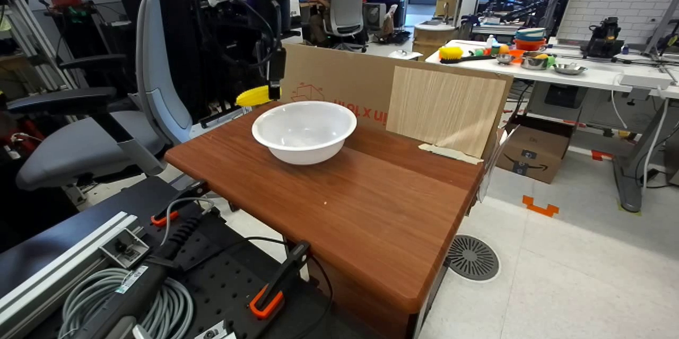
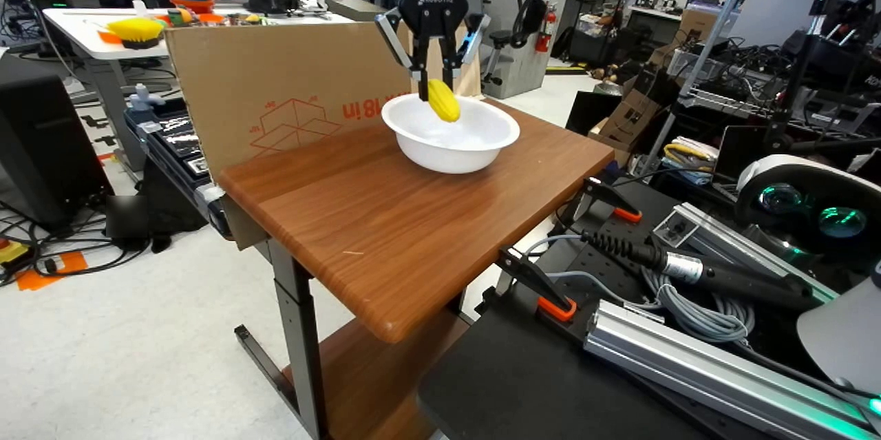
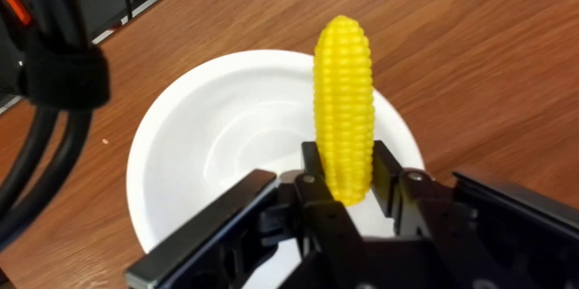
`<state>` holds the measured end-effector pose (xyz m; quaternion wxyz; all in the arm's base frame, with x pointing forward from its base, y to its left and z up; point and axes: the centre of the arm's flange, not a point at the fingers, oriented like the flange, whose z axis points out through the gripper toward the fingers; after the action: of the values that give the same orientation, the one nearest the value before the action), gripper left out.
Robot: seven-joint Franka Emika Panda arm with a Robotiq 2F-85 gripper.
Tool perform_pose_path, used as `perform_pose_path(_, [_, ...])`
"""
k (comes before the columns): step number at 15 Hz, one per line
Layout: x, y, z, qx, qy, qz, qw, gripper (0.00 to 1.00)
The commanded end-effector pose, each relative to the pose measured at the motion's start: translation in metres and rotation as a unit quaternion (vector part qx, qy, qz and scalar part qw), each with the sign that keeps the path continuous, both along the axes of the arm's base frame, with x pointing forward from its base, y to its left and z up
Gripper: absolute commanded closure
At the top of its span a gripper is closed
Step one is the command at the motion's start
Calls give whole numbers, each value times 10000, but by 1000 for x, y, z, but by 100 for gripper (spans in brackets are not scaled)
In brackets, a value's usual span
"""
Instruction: Pick the object and put it in the bowl
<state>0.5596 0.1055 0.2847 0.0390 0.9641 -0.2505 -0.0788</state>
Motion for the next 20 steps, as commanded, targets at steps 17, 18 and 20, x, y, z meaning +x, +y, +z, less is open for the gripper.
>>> perform_pose_path(17, [7,-88,-74,539,377,-1634,9844,92])
perform_pose_path(18, [6,-93,-74,547,368,-1695,9833,92])
perform_pose_path(20, [4,-100,-76,584,390,-1806,9811,92])
